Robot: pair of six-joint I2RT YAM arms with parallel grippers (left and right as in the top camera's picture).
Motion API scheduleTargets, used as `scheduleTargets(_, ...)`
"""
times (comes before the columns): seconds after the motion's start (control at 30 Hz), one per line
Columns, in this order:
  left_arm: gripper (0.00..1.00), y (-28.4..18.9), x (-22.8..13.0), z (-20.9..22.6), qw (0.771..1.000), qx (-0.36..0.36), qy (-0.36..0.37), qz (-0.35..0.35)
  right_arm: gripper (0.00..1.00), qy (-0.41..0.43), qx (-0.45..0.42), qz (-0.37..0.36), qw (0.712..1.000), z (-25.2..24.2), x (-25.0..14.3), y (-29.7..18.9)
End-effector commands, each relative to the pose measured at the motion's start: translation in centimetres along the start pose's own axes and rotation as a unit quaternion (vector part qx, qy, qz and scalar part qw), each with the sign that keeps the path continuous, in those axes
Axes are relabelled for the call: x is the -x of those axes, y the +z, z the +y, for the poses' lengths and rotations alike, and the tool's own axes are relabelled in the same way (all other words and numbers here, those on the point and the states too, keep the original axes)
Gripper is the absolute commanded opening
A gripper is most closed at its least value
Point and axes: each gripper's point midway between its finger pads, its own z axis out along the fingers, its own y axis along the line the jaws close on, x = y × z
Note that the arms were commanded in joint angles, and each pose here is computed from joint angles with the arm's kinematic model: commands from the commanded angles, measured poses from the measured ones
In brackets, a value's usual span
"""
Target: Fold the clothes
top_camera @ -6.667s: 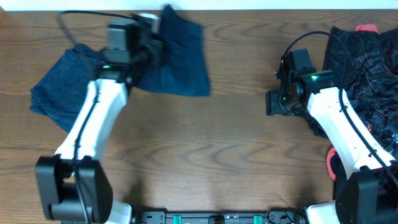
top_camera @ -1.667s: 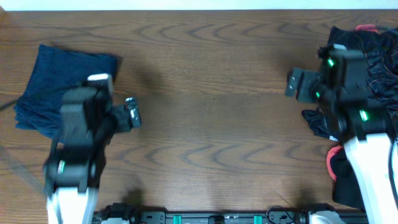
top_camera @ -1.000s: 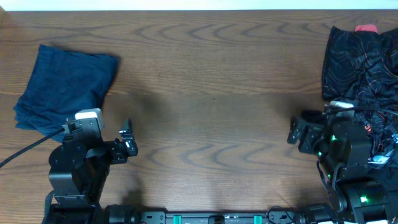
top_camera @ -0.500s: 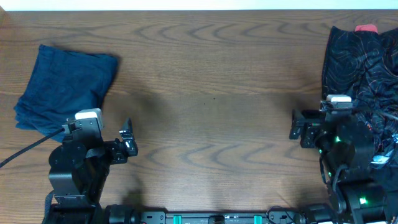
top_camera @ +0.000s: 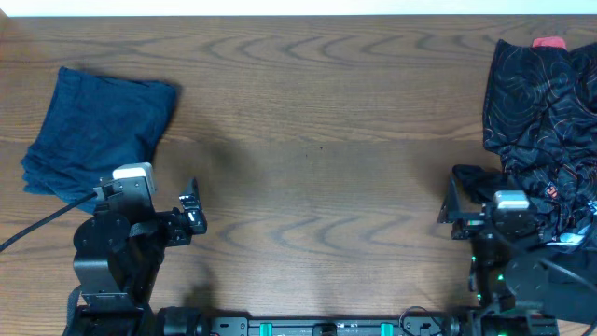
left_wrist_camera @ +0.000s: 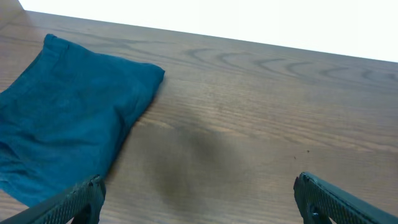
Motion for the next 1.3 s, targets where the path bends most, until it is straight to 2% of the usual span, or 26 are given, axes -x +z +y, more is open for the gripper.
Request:
scheduleTargets(0.0, 0.98, 0.0, 0.0, 0.2, 1.000, 0.006, -0.005, -0.002, 0.99, -0.010, 0.003, -0.024, 1.000, 0.1, -1.3, -0.1)
scheduleTargets(0.17, 0.98, 0.0, 0.0, 0.2, 1.000, 0.006, -0.005, -0.002, 0.99, -0.015, -0.005, -0.021, 1.000, -0.1, -2.2, -0.2)
scheduleTargets(0.3, 0.98, 0.0, 0.0, 0.2, 1.000, 0.006, -0.005, -0.002, 0.99, -0.007, -0.007, 0.025, 1.000, -0.1, -4.4, -0.2)
scheduleTargets(1.27, 0.98, 0.0, 0.0, 0.2, 1.000, 0.006, -0.005, -0.002, 0.99, 0.002, -0.006, 0.026, 1.000, -0.1, -4.5, -0.1)
